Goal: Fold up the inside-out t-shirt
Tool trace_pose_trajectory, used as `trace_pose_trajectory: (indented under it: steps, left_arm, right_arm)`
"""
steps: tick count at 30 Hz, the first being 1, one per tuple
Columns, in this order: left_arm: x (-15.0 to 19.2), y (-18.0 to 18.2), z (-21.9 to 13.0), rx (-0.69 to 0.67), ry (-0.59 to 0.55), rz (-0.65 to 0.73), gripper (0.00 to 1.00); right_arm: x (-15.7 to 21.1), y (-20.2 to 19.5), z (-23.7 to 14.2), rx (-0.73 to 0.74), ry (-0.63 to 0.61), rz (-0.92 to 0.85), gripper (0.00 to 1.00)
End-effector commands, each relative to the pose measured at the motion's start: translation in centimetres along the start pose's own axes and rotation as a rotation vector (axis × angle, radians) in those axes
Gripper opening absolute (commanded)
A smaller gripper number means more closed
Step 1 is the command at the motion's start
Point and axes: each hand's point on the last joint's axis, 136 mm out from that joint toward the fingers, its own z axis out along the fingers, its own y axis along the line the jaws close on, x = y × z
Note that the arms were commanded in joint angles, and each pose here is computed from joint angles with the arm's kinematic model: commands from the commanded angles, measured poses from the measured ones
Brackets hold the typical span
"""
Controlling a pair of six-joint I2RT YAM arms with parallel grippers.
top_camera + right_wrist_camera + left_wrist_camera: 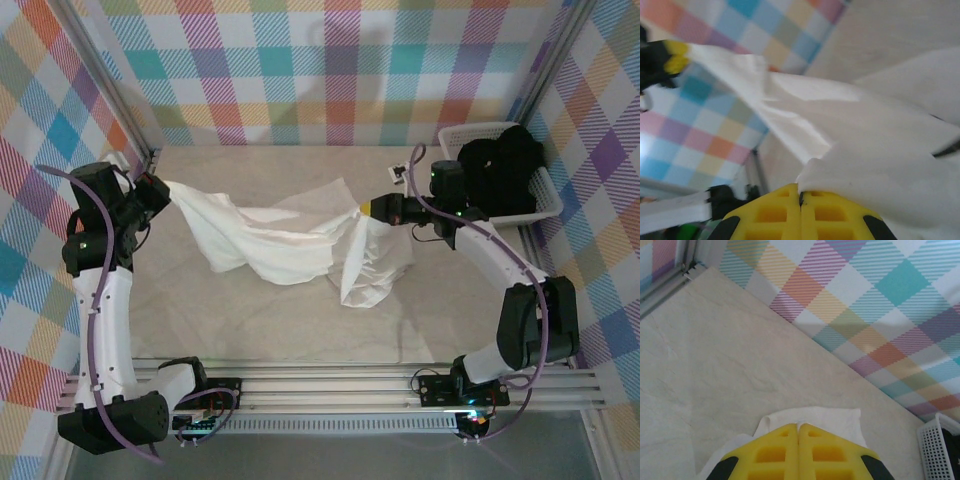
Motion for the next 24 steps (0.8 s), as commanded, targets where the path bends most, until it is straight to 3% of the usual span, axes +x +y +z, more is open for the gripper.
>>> trace_pose_trajectory:
  steps: [1,7,10,13,17,21,24]
  left_arm:
    - [-1.4,0.9,-1.1,-0.049,-0.052,-0.014,0.00]
    - [0.0,1.2,0.2,-0.025,-0.002,-0.022,0.00]
    - [1.4,1.1,1.2,0.005,0.057,-0.028,0.00]
    - [2.7,1.0,2.0,0.038,0.108,-0.038,0.00]
    - [3.9,0.8,2.6,0.064,0.144,-0.040,0.00]
    - [4.3,0.7,2.7,0.072,0.148,-0.029,0.00]
    - [4.4,0.6,2.8,0.079,0.150,-0.025,0.00]
  right_arm:
    - [0.7,2.8,-0.4,-0.127,0.053,-0.023,0.00]
    - [6.8,-12.5,-1.6,0.556,0.187,0.256,0.08]
    - [8.7,-17.6,-4.3,0.844,0.236,0.276,0.15]
    - [9.2,-19.4,-7.0,1.051,0.268,0.245,0.20]
    - [8.8,-17.1,-6.9,1.099,0.245,0.125,0.26]
    - [9.0,-12.8,-1.4,0.924,0.219,0.030,0.38]
    - [9.1,-12.6,0.9,0.926,0.251,-0.002,0.43]
